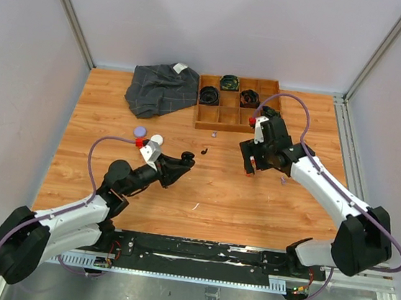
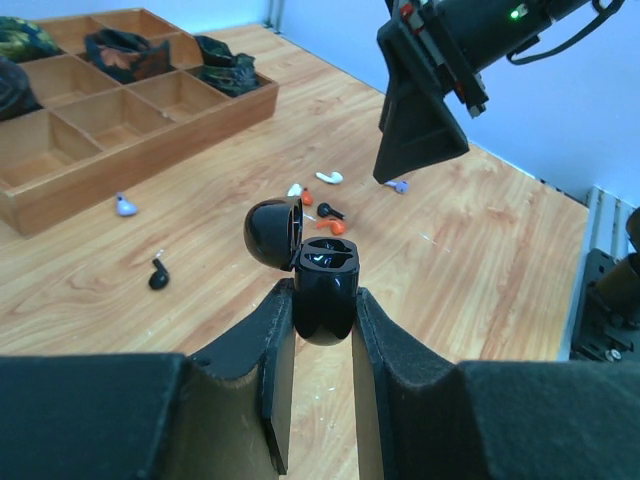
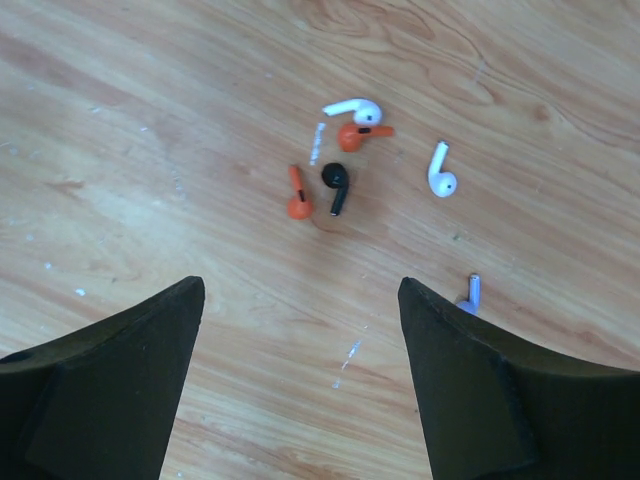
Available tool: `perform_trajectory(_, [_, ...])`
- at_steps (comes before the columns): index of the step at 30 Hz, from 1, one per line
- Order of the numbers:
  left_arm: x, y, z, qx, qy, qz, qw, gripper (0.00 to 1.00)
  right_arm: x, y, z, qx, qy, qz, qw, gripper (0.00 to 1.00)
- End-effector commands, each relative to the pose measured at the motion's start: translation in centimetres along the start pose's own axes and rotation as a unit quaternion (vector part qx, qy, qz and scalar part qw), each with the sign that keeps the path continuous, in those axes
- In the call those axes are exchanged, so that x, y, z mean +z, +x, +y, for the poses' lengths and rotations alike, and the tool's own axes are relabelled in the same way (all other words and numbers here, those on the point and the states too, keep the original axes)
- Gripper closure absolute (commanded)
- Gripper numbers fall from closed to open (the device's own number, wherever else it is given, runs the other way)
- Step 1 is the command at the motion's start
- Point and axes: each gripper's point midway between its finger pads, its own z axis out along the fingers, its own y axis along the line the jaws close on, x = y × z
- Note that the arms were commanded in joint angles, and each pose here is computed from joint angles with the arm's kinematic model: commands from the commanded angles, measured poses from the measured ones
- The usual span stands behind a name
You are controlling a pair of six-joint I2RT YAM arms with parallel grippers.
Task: Insert the wireless bluetooth earbuds into the charging case
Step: Pick up the earbud from the center of the board.
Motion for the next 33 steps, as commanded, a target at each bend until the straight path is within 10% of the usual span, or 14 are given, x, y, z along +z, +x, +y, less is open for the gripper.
perform_trajectory(1, [-1.1,-0.2,1.8,0.024,-0.051,-0.021,0.998,1.00,0.9,0.5,-2.1,0.058,0.022,0.038,0.997,0.22])
perform_trajectory(33, [-2.6,-0.1,1.0,0.055,-0.033,-0.049,0.997,1.00,10.0,3.7,-3.0,0.107,0.007,0.173,0.979,0.61])
